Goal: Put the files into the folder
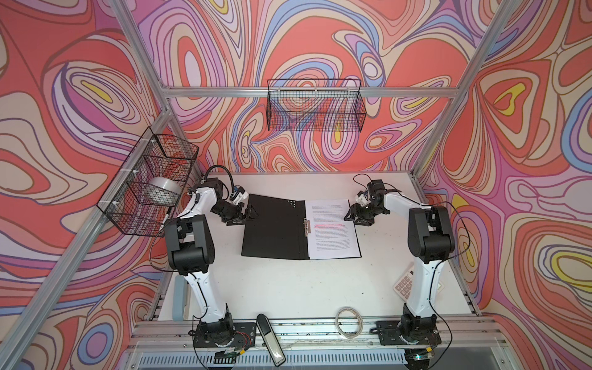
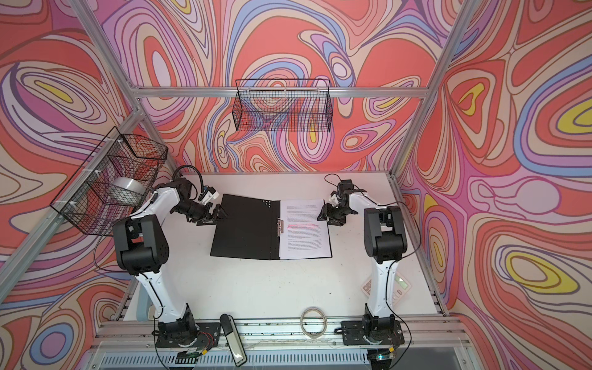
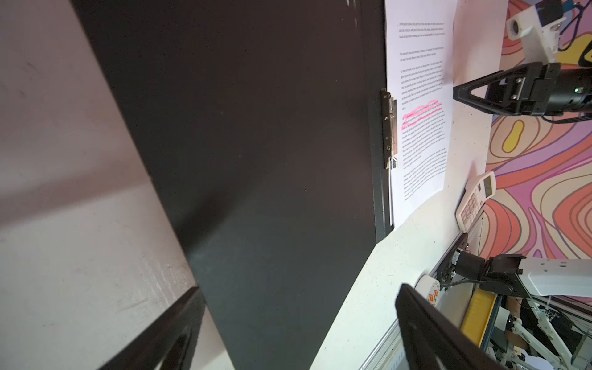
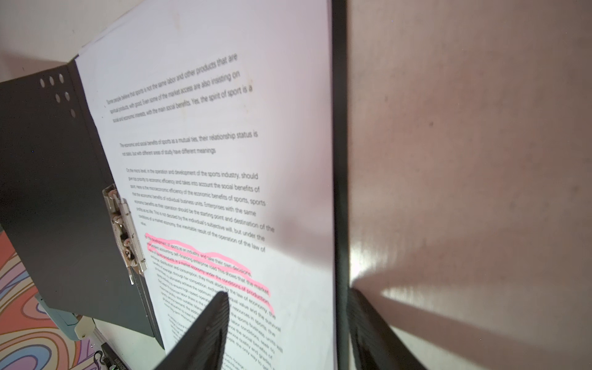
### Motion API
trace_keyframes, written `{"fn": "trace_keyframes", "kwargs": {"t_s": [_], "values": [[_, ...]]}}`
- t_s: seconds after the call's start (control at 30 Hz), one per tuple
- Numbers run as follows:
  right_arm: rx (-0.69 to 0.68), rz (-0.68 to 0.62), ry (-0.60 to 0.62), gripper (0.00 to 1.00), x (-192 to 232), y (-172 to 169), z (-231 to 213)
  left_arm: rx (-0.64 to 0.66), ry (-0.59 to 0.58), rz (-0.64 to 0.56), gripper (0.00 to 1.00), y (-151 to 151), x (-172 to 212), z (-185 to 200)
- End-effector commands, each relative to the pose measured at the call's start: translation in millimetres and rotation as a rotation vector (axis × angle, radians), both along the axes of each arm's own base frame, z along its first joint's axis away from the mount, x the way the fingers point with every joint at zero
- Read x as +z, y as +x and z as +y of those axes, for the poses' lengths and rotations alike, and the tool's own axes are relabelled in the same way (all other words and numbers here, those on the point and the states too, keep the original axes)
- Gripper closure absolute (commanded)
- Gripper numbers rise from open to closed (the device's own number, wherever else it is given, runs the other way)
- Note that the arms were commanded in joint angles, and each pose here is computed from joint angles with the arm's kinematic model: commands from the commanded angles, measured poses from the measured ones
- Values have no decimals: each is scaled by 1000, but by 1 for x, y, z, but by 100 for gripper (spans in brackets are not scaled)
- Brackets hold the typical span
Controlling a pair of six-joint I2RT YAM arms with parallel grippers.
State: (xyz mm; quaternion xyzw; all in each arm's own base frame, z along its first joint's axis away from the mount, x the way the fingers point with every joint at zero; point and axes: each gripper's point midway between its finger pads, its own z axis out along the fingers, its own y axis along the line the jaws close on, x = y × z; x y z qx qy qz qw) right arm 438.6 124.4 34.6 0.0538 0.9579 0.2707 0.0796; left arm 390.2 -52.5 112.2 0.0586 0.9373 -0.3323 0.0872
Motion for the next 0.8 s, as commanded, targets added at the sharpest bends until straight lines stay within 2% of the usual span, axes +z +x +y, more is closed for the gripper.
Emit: {"fn": "trace_keyframes", "kwargs": {"t_s": [0.0,0.77], "values": [[45,138,26,38,-35,-29,17,-81,-173,4,7,-19,28,-37],[44,135,33,38,-33,-29,17,-65,-266,-27,7,-22,53,-47]]}}
